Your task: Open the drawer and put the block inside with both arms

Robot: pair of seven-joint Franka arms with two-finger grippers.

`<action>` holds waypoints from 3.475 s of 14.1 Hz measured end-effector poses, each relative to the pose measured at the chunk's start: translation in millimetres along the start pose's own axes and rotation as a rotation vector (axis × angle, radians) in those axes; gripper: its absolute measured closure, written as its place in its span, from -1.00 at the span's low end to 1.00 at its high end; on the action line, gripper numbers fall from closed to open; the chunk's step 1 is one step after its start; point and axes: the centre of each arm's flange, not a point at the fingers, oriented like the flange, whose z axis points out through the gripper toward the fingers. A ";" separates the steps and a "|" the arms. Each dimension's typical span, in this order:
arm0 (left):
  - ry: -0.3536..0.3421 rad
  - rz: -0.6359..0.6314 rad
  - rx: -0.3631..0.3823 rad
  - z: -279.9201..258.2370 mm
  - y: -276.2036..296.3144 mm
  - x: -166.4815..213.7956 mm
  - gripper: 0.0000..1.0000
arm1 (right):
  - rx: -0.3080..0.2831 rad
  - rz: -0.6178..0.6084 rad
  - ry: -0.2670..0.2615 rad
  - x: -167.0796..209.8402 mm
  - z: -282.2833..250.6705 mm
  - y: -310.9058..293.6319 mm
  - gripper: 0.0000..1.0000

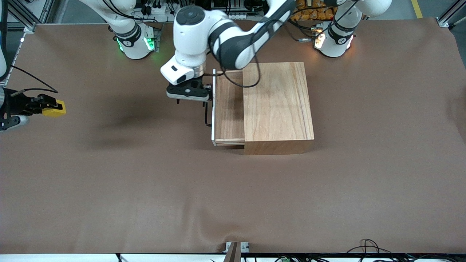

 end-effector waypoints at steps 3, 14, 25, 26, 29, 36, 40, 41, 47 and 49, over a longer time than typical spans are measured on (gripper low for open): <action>-0.004 -0.097 0.038 -73.7 -58.6 55.1 -1.00 | -0.006 0.051 -0.006 7.0 -2.9 -27.0 -0.13; -0.050 -0.299 0.168 -215.3 -312.8 183.0 -1.00 | -0.040 0.135 -0.032 59.9 21.3 -283.6 -0.13; -0.123 -0.193 0.202 -277.2 -538.1 201.4 -1.00 | -0.080 0.203 0.224 47.2 116.1 -536.2 -0.13; -0.128 -0.180 0.200 -283.0 -549.6 195.9 -1.00 | -0.088 0.205 0.238 46.4 130.3 -549.5 -0.13; -0.137 -0.162 0.196 -295.8 -575.5 181.3 -1.00 | -0.084 0.198 0.277 48.9 175.6 -584.2 -0.13; -0.159 -0.157 0.193 -302.9 -608.6 163.7 -1.00 | -0.079 0.165 0.302 62.3 236.6 -603.4 -0.13; -0.160 -0.155 0.194 -308.8 -636.0 161.2 -1.00 | -0.072 0.164 0.312 66.1 257.6 -617.1 -0.13; -0.161 -0.156 0.194 -309.0 -636.5 160.8 -1.00 | -0.065 0.163 0.322 68.2 255.4 -618.8 -0.13; -0.165 -0.178 0.195 -315.3 -647.4 156.0 -1.00 | -0.063 0.165 0.327 72.3 257.2 -619.3 -0.13; -0.172 -0.182 0.195 -316.0 -649.3 154.5 -1.00 | -0.072 0.168 0.322 73.3 258.2 -616.5 -0.44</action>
